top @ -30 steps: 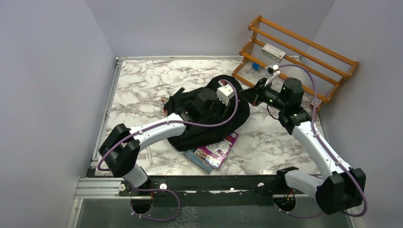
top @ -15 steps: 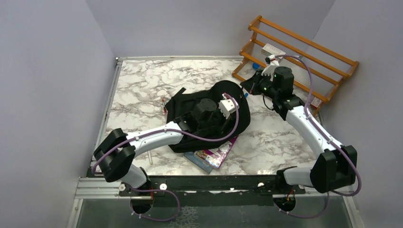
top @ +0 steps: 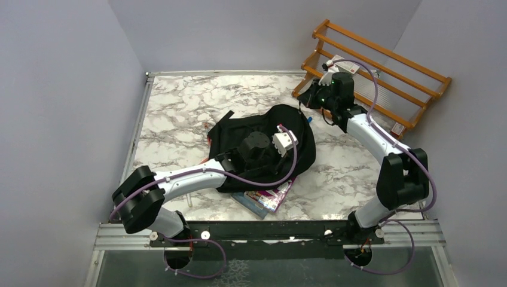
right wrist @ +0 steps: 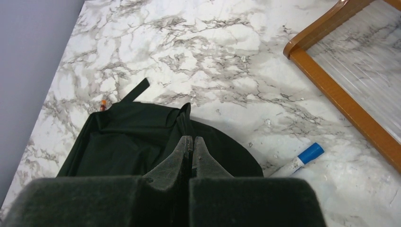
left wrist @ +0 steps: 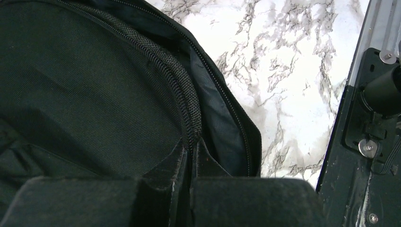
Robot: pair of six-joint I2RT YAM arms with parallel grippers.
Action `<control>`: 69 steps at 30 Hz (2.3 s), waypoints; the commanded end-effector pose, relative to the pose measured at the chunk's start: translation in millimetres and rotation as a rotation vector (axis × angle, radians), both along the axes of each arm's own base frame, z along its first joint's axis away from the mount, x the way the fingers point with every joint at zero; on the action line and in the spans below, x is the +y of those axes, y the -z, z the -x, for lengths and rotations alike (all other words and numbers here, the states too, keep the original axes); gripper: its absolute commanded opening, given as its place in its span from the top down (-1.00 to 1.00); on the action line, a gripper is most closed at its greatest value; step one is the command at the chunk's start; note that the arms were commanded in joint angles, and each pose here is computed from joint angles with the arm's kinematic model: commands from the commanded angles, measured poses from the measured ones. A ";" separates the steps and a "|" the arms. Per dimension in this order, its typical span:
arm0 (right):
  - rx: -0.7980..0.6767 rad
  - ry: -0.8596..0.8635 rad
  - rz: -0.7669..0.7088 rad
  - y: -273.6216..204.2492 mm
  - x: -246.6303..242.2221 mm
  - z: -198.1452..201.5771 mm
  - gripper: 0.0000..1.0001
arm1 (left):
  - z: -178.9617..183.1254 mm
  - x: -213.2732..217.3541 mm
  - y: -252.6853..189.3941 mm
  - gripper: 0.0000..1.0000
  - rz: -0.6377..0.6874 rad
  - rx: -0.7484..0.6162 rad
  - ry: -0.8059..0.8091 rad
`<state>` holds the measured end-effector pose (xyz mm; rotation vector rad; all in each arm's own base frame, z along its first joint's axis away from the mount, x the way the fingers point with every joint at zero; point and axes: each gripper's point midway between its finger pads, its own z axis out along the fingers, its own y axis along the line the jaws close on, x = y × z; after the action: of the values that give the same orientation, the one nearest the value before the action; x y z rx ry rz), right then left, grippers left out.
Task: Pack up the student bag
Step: Unzip the student bag at the center of the board.
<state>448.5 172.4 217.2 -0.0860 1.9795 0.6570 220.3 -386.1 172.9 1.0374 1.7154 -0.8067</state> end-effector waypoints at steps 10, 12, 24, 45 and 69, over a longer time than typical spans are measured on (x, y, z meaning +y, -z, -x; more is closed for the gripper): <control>-0.153 -0.071 -0.038 -16.1 26.4 -71.4 0.98 | 35.2 11.8 -3.4 1.00 0.029 0.004 0.076; -0.151 -0.102 -0.061 -13.5 33.7 -77.1 0.98 | 37.1 15.1 -2.2 1.00 0.027 0.009 0.074; -0.198 -0.361 -0.133 -25.1 67.0 -52.9 0.98 | 19.5 43.1 -9.3 0.79 0.056 0.007 -0.128; -0.345 -0.673 -0.102 -83.1 72.7 48.2 0.98 | -73.2 80.1 -114.2 -0.67 0.311 -0.204 -0.355; -0.477 -1.036 -0.122 -121.1 78.5 123.9 0.98 | -103.9 49.8 -137.4 -0.20 0.270 -0.587 0.270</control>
<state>342.6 252.5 310.0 -1.0534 1.4310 1.2539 339.5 -318.1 287.4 1.0587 1.1342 -0.6568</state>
